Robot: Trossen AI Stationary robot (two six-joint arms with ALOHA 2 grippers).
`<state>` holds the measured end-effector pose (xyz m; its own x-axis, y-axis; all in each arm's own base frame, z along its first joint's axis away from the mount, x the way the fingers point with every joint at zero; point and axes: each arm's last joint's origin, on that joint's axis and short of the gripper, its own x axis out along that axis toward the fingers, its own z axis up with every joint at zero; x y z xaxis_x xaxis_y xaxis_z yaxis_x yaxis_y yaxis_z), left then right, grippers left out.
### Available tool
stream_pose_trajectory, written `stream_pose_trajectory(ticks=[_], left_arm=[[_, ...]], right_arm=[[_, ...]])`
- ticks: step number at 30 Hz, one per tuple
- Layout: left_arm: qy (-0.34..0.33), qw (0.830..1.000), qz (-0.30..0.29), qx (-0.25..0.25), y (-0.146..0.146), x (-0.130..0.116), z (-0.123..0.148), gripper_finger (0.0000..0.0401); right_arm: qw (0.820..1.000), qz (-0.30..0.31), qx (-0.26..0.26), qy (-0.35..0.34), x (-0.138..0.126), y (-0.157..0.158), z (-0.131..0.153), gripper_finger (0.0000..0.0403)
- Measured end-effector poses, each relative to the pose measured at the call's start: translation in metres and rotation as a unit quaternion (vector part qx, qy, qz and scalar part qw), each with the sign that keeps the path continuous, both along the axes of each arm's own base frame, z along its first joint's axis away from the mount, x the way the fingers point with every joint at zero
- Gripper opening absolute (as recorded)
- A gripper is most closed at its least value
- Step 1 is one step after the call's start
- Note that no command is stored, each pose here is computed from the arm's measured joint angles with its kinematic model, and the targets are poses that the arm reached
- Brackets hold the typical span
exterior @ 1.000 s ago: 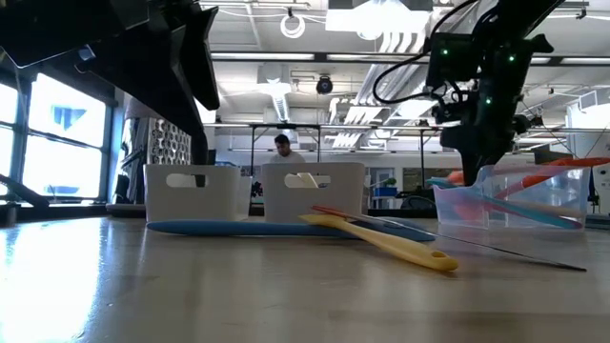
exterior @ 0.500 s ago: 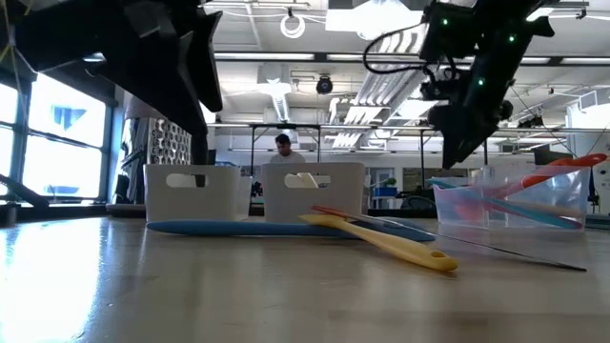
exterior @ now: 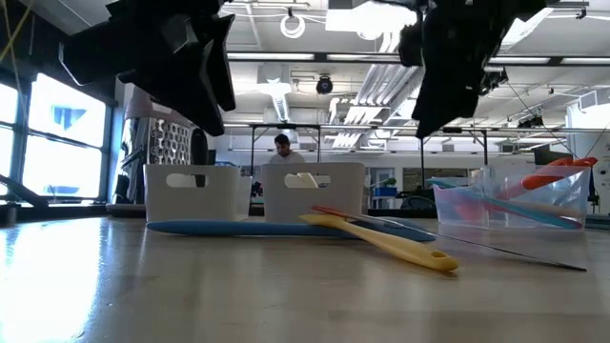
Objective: Pick & Place Kitchen Items
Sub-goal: Put the orange table knife into the right white bin
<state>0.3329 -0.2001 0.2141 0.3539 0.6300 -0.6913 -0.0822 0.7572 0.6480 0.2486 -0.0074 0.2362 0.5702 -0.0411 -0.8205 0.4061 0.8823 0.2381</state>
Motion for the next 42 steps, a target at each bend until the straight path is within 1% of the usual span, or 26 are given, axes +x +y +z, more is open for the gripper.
stream_pose_trajectory(ticks=[1, 3, 7, 10, 13, 17, 19, 23, 26, 31, 37, 42], left_arm=[[-0.001, 1.0, -0.001, 0.003, 0.0, 0.0, 0.0, 0.0209], [-0.004, 1.0, -0.001, 0.006, 0.0, 0.0, 0.0, 0.0209], [-0.005, 1.0, -0.001, 0.006, 0.0, 0.0, 0.0, 0.0209], [-0.007, 1.0, 0.0, 0.005, 0.0, 0.0, 0.0, 0.0209], [-0.008, 1.0, 0.0, 0.004, 0.0, 0.001, 0.0, 0.0209], [-0.008, 1.0, 0.0, 0.003, 0.0, 0.001, 0.0, 0.0209], [-0.007, 1.0, 0.0, -0.003, -0.001, 0.001, 0.0, 0.0209], [-0.006, 1.0, 0.002, -0.025, -0.002, 0.001, -0.004, 0.0209], [-0.005, 0.999, 0.003, -0.032, -0.002, 0.0, -0.014, 0.0209], [-0.018, 0.997, 0.006, -0.081, -0.005, 0.003, -0.024, 0.0209], [-0.018, 0.995, 0.0, -0.099, -0.008, 0.004, -0.025, 0.0209], [-0.015, 0.994, 0.002, -0.11, -0.009, 0.004, -0.026, 0.0209]], right_arm=[[1.0, 0.018, 0.015, -0.012, 0.002, 0.004, 0.001, 0.024], [0.998, 0.05, 0.028, -0.032, 0.005, 0.011, 0.004, 0.024], [0.993, 0.095, 0.021, -0.061, 0.009, 0.026, 0.007, 0.024], [0.99, 0.11, -0.018, -0.089, 0.011, 0.037, 0.009, 0.024], [0.983, 0.139, -0.051, -0.111, 0.012, 0.049, 0.006, 0.024], [0.97, 0.177, -0.084, -0.143, 0.011, 0.066, 0.001, 0.0239], [0.967, 0.182, -0.095, -0.154, 0.009, 0.074, 0.0, 0.0239], [0.961, 0.176, -0.123, -0.172, 0.009, 0.09, -0.007, 0.0238], [0.961, 0.17, -0.142, -0.165, 0.015, 0.1, -0.021, 0.0238], [0.959, 0.166, -0.163, -0.163, 0.028, 0.118, -0.047, 0.0238], [0.975, 0.096, -0.152, -0.131, 0.036, 0.127, -0.08, 0.0238], [0.984, 0.055, -0.132, -0.104, 0.039, 0.128, -0.102, 0.0238]])
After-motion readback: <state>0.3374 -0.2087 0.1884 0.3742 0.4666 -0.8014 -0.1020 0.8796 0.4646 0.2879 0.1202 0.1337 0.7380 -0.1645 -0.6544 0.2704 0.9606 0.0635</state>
